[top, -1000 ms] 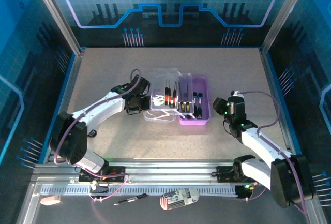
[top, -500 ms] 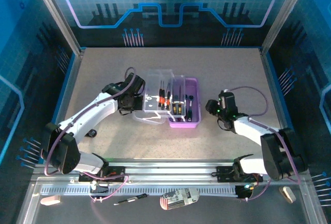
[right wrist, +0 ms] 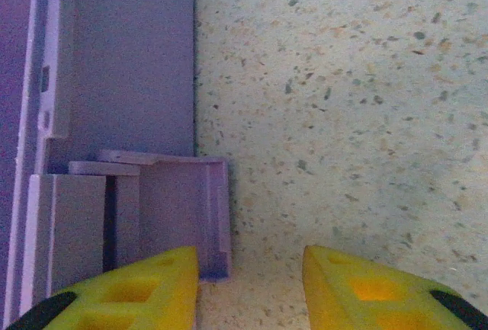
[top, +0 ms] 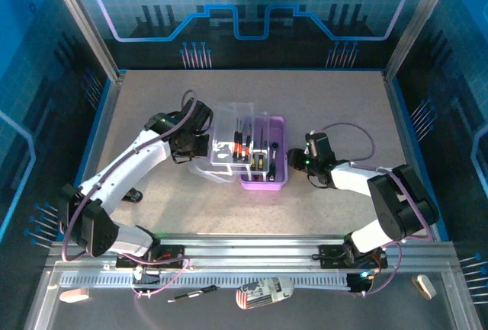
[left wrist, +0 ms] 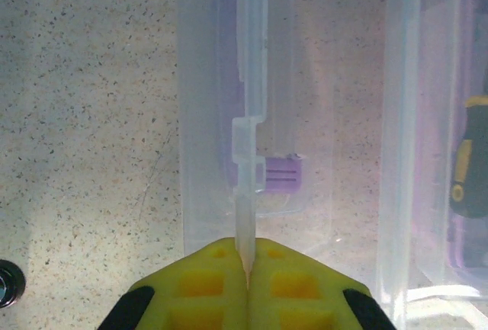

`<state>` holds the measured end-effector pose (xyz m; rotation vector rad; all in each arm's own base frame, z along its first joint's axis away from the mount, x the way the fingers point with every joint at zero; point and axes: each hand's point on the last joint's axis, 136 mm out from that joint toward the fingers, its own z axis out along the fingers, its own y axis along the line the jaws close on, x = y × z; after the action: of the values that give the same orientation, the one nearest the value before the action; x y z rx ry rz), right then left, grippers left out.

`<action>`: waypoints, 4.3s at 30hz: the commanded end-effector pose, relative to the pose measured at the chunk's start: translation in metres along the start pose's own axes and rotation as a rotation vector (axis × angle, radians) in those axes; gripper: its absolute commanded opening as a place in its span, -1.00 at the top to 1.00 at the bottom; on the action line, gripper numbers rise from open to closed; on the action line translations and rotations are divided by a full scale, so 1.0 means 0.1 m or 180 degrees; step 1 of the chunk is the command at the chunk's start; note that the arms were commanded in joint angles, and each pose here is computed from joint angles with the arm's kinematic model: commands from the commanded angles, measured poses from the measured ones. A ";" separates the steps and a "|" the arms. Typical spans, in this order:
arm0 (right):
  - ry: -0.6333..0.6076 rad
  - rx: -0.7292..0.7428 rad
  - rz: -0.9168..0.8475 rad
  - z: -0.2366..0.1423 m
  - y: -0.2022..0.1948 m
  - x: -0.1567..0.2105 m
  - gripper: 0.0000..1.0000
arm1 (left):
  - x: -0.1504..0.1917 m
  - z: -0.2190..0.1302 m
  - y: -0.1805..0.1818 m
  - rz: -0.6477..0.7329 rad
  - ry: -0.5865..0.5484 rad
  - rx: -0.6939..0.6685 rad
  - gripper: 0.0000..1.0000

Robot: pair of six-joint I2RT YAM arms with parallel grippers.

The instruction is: Pack the tool kit

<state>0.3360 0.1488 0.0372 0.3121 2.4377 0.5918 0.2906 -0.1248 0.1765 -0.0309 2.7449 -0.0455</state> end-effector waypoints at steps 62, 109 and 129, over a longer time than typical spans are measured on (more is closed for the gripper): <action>-0.0327 -0.0287 -0.0083 -0.34 0.23 -0.22 0.02 | -0.74 -0.34 -1.57 0.0429 -0.0607 0.0875 -0.43; -0.0284 -0.0215 -0.0116 -0.31 0.19 -0.22 -0.43 | -0.32 0.96 -1.35 0.0461 0.0571 0.0789 -0.75; -0.0221 -0.0524 -0.0144 -0.32 0.33 -0.24 -0.51 | -0.05 1.49 -1.13 0.0219 0.0810 0.0763 -0.53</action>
<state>0.3332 0.1566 0.0821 0.2245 2.3268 0.6920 0.3727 -0.2654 0.1172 0.1866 2.7890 -0.4613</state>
